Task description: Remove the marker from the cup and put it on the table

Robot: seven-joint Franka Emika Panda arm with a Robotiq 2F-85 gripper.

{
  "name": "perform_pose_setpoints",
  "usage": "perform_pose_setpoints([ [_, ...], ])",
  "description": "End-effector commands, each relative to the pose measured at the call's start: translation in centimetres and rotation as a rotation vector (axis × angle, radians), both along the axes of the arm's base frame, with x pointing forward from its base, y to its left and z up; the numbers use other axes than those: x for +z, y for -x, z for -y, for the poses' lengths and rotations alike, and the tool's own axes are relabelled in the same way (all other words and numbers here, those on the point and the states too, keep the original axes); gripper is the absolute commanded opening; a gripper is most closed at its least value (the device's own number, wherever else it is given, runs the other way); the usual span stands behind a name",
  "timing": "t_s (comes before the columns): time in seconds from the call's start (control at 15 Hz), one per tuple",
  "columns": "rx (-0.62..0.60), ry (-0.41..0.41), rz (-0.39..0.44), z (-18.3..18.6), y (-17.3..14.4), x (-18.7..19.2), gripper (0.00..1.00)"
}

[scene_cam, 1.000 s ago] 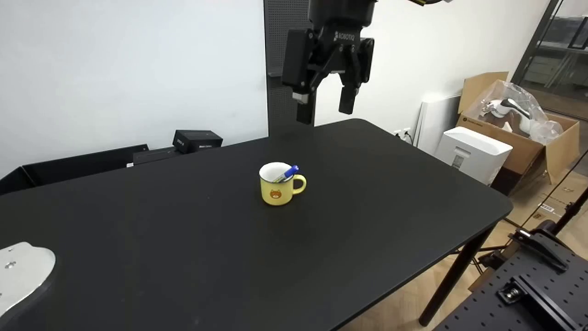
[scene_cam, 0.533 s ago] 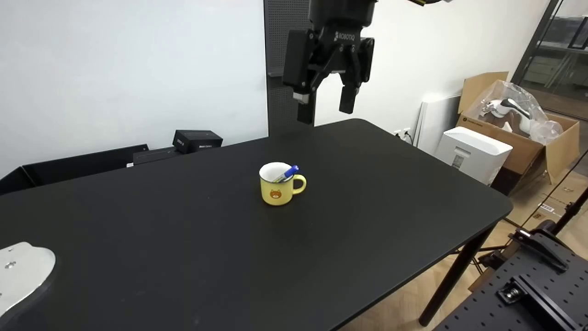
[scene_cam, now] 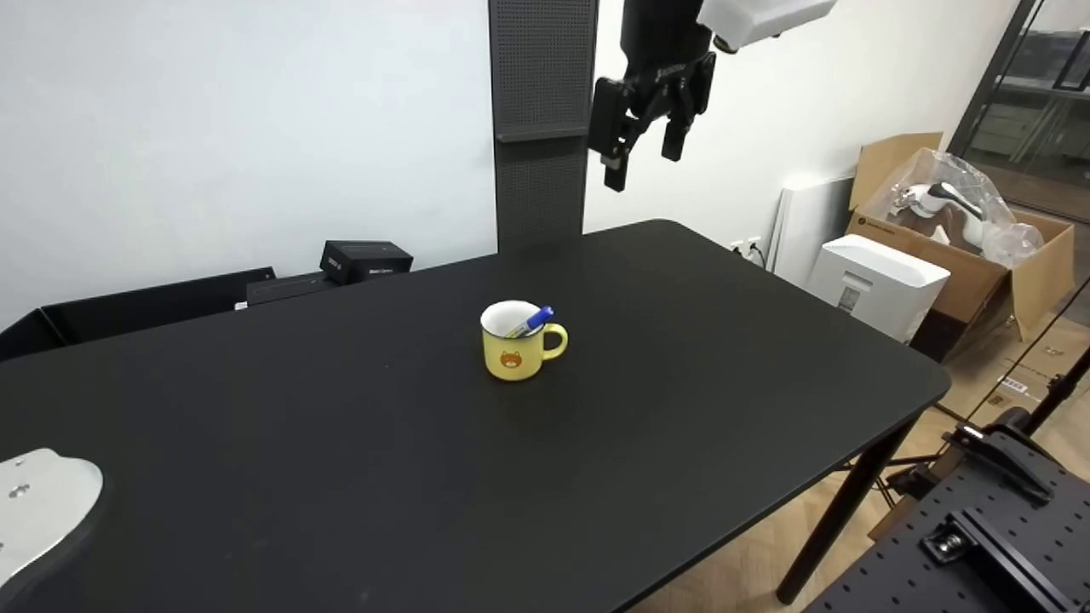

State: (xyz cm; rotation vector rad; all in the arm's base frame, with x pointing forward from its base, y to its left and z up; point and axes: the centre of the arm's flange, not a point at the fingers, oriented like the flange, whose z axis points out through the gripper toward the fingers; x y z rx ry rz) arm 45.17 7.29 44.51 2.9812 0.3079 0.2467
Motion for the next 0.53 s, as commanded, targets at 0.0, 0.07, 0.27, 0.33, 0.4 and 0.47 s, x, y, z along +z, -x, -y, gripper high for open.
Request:
perform_pose_setpoints([
  [0.0, -0.003, 0.012, 0.016, 0.8, -0.7, -0.6, 1.00],
  [0.07, -0.005, 0.015, 0.019, 1.1, -1.2, -1.1, 1.00],
  [0.27, -0.010, 0.021, 0.015, 1.2, -1.4, -1.5, 1.00],
  [0.33, -0.008, 0.010, 0.007, 1.4, -2.0, -2.0, 1.00],
  [0.4, 0.001, 0.005, -0.001, 1.6, -2.6, -2.5, 1.00],
  [0.47, 0.001, -0.004, -0.025, 1.9, -3.4, -3.5, 1.00],
])
